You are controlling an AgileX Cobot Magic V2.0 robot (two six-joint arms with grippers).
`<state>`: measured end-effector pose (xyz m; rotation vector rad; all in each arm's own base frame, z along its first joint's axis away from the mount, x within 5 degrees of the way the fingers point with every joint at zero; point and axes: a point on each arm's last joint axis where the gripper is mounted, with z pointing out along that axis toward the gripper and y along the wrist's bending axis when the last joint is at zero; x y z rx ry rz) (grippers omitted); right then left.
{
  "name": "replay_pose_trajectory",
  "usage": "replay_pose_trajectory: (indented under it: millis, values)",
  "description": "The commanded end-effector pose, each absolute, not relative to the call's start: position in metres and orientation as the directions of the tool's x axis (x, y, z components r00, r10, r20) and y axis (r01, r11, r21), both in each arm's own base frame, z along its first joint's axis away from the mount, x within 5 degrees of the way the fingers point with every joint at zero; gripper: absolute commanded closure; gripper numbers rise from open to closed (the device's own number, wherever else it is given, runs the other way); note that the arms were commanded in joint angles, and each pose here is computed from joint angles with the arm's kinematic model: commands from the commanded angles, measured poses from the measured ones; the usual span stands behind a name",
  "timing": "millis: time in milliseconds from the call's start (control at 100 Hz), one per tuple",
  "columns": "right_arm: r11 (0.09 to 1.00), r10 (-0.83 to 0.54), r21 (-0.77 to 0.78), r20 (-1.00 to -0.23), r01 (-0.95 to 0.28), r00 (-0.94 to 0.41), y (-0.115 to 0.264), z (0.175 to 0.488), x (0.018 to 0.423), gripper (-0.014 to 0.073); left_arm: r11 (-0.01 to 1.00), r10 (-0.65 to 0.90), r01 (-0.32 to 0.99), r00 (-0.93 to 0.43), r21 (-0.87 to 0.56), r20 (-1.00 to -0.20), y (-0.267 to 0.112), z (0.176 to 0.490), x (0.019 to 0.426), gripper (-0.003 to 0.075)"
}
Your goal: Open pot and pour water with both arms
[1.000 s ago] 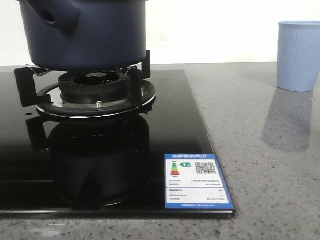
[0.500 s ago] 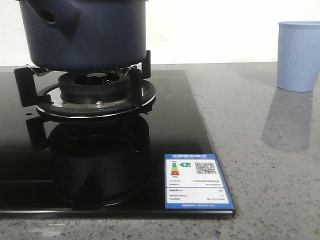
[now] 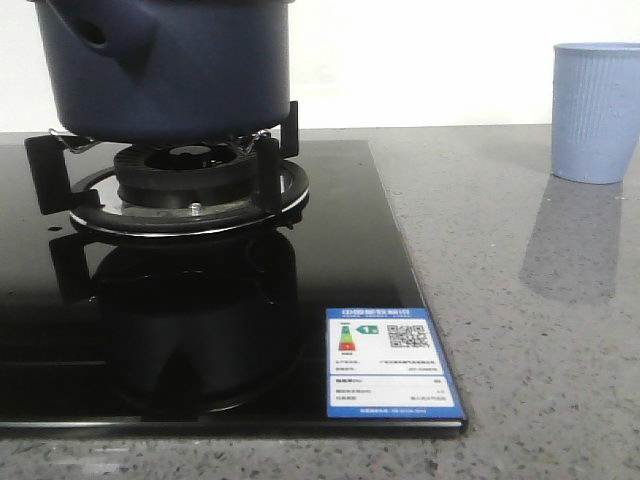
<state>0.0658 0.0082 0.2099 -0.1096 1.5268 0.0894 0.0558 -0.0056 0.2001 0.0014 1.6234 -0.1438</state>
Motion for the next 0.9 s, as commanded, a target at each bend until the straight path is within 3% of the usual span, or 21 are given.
replay_pose_trajectory:
  millis: [0,350,890]
  values:
    - [0.998,-0.009,-0.017,-0.988,-0.055,0.153,0.003,0.215,0.064,0.0651,0.991,-0.105,0.088,0.012,-0.104,-0.994,-0.005,0.198,0.055,0.0739]
    - [0.997,-0.063,-0.062,-0.998,-0.039,-0.007,0.002,0.194,0.056,0.0651,0.991,-0.105,0.088,0.012,-0.104,-0.994,-0.005,0.198,0.055,0.0739]
    - [0.993,-0.115,-0.116,-0.993,-0.030,0.038,0.002,0.198,0.056,0.0651,0.991,-0.105,0.088,0.012,-0.104,-0.994,-0.005,0.198,0.055,0.0739]
